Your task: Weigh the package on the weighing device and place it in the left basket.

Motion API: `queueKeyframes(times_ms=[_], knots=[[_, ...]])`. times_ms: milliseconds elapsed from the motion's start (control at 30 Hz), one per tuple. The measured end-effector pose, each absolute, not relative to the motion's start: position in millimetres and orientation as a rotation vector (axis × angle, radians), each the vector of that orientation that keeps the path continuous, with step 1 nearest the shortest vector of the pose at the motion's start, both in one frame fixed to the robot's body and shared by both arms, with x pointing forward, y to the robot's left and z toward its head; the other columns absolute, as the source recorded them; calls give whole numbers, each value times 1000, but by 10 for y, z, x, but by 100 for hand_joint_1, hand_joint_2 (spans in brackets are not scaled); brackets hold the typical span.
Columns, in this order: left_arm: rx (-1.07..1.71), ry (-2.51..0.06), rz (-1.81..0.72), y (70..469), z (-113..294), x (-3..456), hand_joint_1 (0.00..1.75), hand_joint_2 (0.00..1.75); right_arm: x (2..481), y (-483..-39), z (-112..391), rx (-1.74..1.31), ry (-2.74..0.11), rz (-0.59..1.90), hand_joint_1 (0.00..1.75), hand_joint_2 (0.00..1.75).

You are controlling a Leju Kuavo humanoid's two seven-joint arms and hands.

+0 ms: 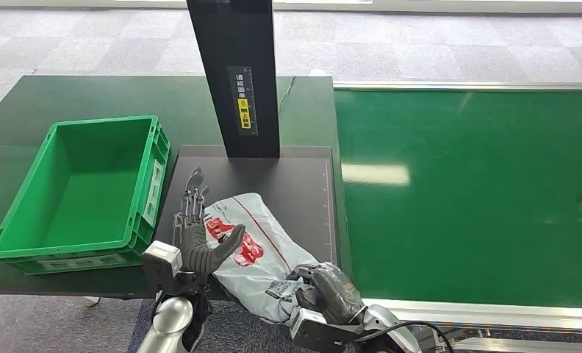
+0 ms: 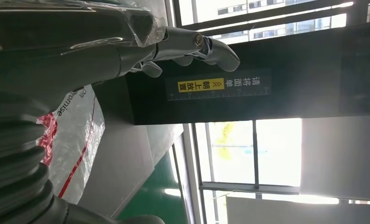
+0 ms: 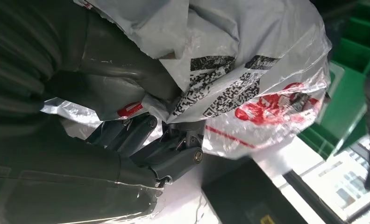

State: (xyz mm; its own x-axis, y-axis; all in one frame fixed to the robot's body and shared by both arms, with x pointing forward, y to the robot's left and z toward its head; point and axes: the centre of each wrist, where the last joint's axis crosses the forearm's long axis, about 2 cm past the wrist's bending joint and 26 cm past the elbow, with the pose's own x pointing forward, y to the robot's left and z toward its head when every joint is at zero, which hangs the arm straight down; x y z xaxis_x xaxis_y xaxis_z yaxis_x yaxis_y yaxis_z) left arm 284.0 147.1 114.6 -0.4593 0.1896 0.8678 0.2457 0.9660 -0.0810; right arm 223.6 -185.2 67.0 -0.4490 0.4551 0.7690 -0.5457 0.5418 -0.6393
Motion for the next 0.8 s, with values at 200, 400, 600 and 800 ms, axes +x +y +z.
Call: queueKeyframes(times_ms=[200, 400, 600, 800], knots=[[-305, -2059, -65, 1471, 1145, 2839, 0, 175, 2249, -1808, 549, 76, -1641, 1219, 160, 175], [-293, -2058, -53, 1483, 1150, 2808, 0, 175, 2339, -1819, 584, -45, -1734, 1188, 0, 175], [-279, -2058, -48, 1505, 1156, 2754, 0, 175, 2520, -1905, 818, -251, -1928, 975, 0, 175], [-267, -2068, -76, 1509, 1169, 2745, 0, 175, 2582, -1950, 975, -281, -2018, 833, 0, 175]])
